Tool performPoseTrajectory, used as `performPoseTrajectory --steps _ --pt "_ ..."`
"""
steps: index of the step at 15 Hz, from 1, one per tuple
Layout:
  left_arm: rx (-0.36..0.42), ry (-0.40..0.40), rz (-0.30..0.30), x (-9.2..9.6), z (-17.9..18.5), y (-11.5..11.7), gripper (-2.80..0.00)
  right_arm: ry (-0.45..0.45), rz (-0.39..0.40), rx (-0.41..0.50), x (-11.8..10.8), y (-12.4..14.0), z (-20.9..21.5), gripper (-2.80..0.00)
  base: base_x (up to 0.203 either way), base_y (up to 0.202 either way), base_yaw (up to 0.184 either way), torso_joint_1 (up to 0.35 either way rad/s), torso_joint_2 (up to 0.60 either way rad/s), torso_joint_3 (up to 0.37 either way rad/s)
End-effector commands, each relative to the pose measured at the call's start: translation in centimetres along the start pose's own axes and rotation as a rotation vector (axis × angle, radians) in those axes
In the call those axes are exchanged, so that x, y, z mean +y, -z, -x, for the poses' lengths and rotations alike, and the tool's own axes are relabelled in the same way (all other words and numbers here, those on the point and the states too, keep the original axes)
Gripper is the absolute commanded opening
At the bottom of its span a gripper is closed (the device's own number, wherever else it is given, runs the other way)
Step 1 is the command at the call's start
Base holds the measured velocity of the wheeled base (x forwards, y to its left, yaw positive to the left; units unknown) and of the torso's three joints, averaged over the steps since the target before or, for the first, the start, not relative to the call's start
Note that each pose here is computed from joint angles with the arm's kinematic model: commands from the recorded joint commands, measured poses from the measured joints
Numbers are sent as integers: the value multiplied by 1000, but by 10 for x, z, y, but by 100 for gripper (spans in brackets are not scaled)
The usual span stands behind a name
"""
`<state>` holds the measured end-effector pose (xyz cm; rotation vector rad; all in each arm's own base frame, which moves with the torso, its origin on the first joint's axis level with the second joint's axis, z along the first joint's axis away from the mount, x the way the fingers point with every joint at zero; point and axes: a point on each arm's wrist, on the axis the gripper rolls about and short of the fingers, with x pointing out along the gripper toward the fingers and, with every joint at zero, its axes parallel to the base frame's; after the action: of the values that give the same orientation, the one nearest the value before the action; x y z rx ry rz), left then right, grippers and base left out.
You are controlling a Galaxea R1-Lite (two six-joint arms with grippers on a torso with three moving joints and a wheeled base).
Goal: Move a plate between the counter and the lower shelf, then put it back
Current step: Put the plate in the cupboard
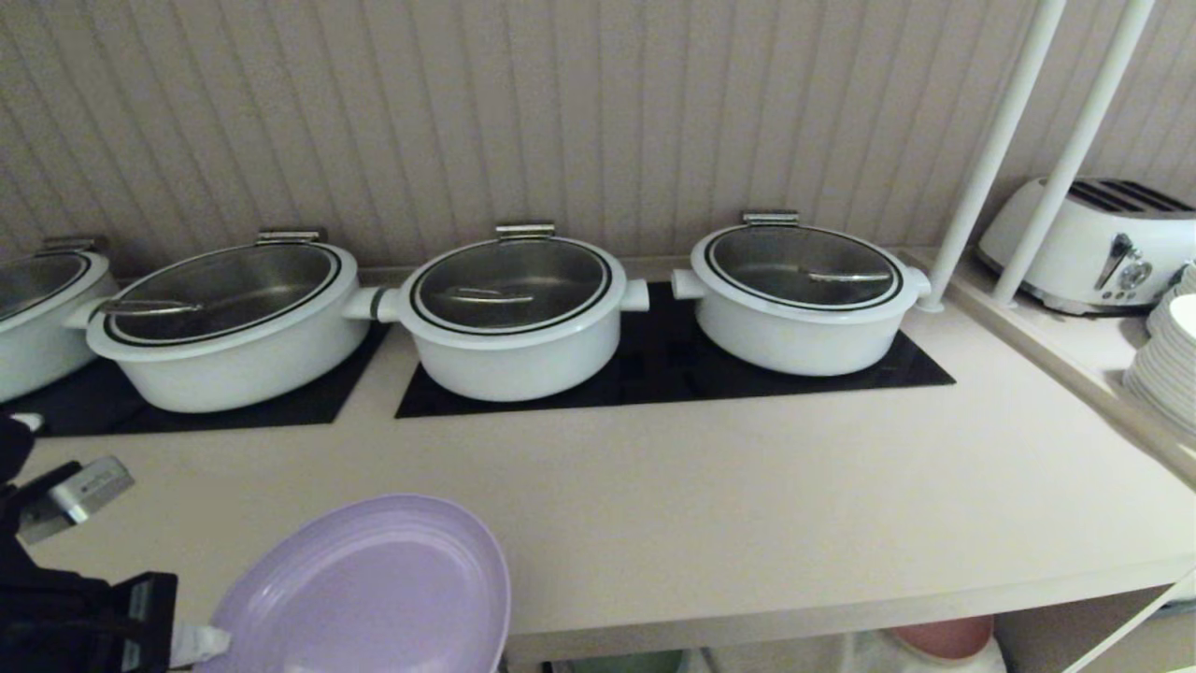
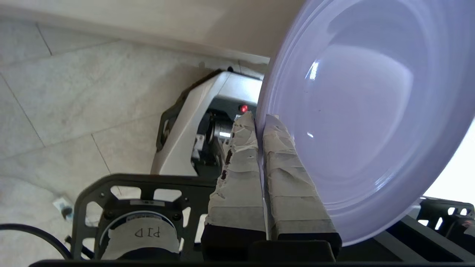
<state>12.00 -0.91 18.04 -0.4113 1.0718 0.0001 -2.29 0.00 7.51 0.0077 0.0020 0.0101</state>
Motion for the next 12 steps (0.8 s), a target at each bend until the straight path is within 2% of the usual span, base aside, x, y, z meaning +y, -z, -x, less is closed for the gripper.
performPoseTrajectory --steps 1,12 --pt "-26 12 -24 1 6 6 -280 -1 0 1 0 0 0 -280 0 0 0 0 0 0" --pt "-20 8 -23 7 6 21 -280 -2 0 1 0 0 0 -280 0 0 0 0 0 0"
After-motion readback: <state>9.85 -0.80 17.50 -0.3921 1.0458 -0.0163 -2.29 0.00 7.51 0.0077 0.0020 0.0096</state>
